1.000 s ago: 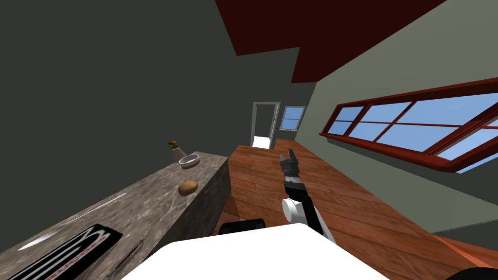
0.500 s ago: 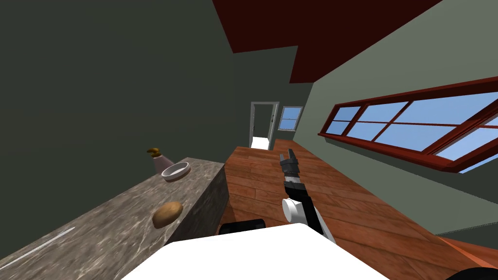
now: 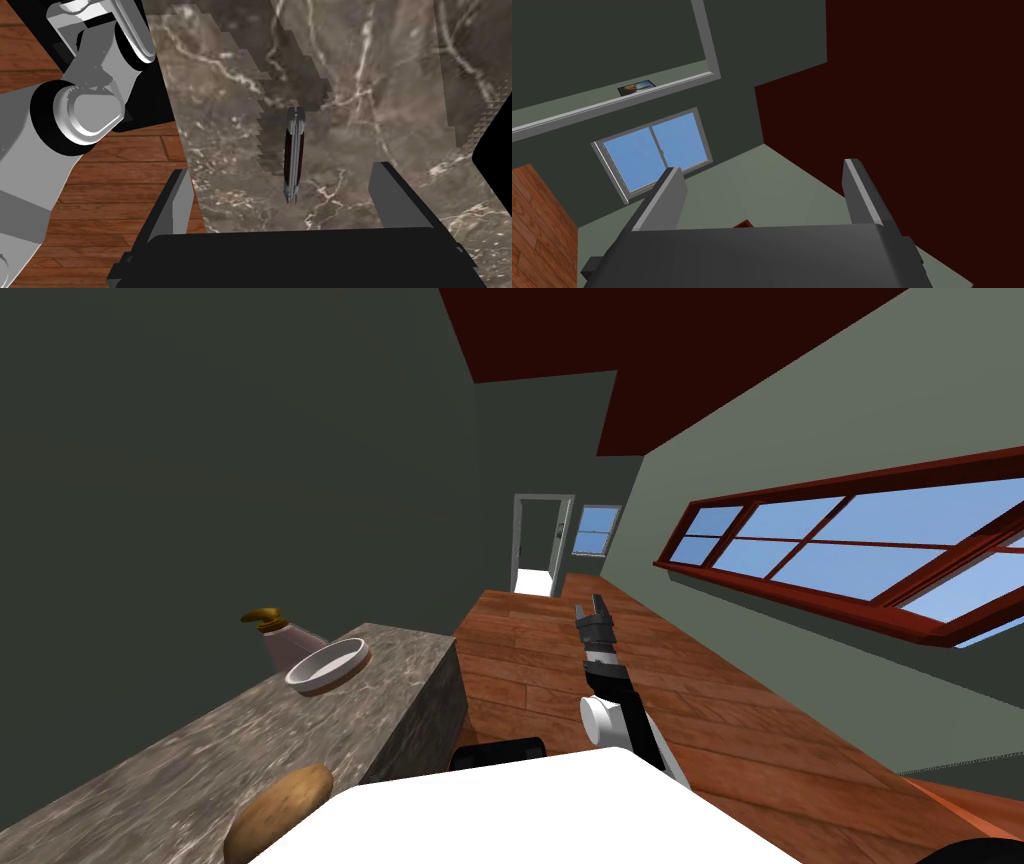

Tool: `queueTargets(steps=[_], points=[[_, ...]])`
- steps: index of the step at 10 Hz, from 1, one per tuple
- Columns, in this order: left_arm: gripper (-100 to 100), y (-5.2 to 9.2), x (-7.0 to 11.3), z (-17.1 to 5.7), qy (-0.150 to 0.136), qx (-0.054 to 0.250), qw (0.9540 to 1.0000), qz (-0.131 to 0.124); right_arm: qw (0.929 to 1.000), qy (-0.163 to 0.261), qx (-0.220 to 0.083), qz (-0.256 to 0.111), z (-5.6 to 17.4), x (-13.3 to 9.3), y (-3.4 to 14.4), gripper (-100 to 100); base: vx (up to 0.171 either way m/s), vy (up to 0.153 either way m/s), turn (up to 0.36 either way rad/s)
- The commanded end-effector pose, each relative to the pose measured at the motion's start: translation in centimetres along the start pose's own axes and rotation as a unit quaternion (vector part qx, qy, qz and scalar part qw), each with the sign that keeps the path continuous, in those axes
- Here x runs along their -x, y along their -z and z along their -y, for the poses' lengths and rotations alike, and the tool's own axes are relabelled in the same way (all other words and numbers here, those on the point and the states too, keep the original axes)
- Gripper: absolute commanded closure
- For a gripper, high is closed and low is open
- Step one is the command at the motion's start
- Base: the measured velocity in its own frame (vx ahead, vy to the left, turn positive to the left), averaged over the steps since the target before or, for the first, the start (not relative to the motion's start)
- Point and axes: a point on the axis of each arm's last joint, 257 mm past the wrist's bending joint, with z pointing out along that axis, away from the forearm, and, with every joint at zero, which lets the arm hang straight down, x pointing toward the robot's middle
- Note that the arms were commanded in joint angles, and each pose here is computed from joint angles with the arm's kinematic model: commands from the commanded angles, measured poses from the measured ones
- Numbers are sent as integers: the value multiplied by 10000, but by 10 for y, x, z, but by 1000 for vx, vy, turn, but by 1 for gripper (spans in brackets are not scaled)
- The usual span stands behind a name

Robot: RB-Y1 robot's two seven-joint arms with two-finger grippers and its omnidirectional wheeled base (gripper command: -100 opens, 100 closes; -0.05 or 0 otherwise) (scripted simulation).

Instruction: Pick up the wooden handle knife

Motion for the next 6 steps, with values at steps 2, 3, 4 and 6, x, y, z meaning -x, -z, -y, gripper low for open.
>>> queueTargets(steps=[2, 3, 4, 6], points=[[0, 0, -1, 0, -20, -3, 10000, -13, 10000, 0, 1, 0, 0, 0, 0, 0, 37, 5, -4], [-100, -6, 1, -1, -3, -7, 10000, -5, 10000, -1, 1, 0, 0, 0, 0, 0, -7, -4, -13], [-100, -8, 2, -2, 3, -8, 10000, -3, 10000, -1, 1, 0, 0, 0, 0, 0, -20, -8, -14], [-100, -14, 4, -4, 14, -10, 10000, 1, 10000, -1, 1, 0, 0, 0, 0, 0, -20, -10, -10]])
